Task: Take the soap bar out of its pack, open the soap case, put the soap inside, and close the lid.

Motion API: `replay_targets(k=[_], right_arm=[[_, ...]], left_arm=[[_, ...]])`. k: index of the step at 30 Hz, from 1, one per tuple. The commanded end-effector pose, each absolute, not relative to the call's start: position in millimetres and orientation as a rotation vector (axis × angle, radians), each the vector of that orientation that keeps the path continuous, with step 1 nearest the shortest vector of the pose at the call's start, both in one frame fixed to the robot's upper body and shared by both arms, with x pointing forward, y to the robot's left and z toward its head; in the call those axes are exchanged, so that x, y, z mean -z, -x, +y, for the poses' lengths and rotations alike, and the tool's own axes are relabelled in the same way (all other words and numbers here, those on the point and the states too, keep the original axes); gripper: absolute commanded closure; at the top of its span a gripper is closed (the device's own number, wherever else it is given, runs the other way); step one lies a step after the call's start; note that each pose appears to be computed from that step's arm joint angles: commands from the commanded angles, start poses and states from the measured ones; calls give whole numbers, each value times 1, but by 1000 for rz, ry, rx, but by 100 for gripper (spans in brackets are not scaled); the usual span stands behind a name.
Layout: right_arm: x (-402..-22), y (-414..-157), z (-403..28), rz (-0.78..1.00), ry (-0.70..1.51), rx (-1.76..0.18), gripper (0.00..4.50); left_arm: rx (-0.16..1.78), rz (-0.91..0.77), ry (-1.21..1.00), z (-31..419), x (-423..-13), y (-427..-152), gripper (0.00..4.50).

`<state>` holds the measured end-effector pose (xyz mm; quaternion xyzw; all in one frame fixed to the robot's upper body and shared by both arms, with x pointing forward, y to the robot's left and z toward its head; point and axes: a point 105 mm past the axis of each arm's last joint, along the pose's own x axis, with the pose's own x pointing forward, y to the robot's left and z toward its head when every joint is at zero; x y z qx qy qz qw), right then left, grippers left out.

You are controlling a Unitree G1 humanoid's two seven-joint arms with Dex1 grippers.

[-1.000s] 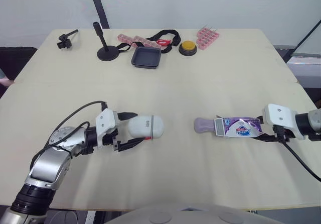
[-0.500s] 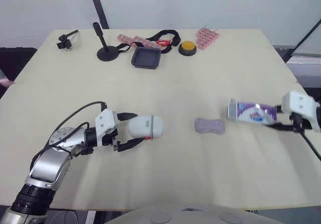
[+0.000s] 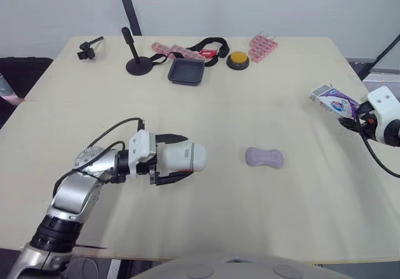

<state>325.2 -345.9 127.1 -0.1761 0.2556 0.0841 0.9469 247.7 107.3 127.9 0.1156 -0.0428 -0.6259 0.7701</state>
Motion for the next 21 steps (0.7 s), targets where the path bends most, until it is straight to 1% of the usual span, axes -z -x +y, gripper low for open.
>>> replay_targets(k=[1,2,4,6,9,12,15,21], right_arm=[[-138,-328,-352,522,339,-102,245],[-136,-326,-349,534,338,-119,245],[-130,-322,-339,562,324,-163,173],[-125,-317,-333,579,331,-192,113],[-120,-311,-324,593,340,-250,10],[-119,-307,-321,597,372,-280,4],[-126,-306,-328,577,417,-271,4],[-184,-309,-344,390,574,-228,4]], left_arm=[[1383,-103,-254,104,-132,-246,0],[1382,-98,-255,104,-130,-246,0],[1378,-92,-256,105,-127,-247,0],[1376,-89,-256,105,-126,-247,0],[1373,-87,-256,105,-125,-248,0],[1370,-85,-260,105,-124,-249,0],[1368,-83,-264,104,-123,-249,0],[1357,-68,-273,109,-122,-250,0]])
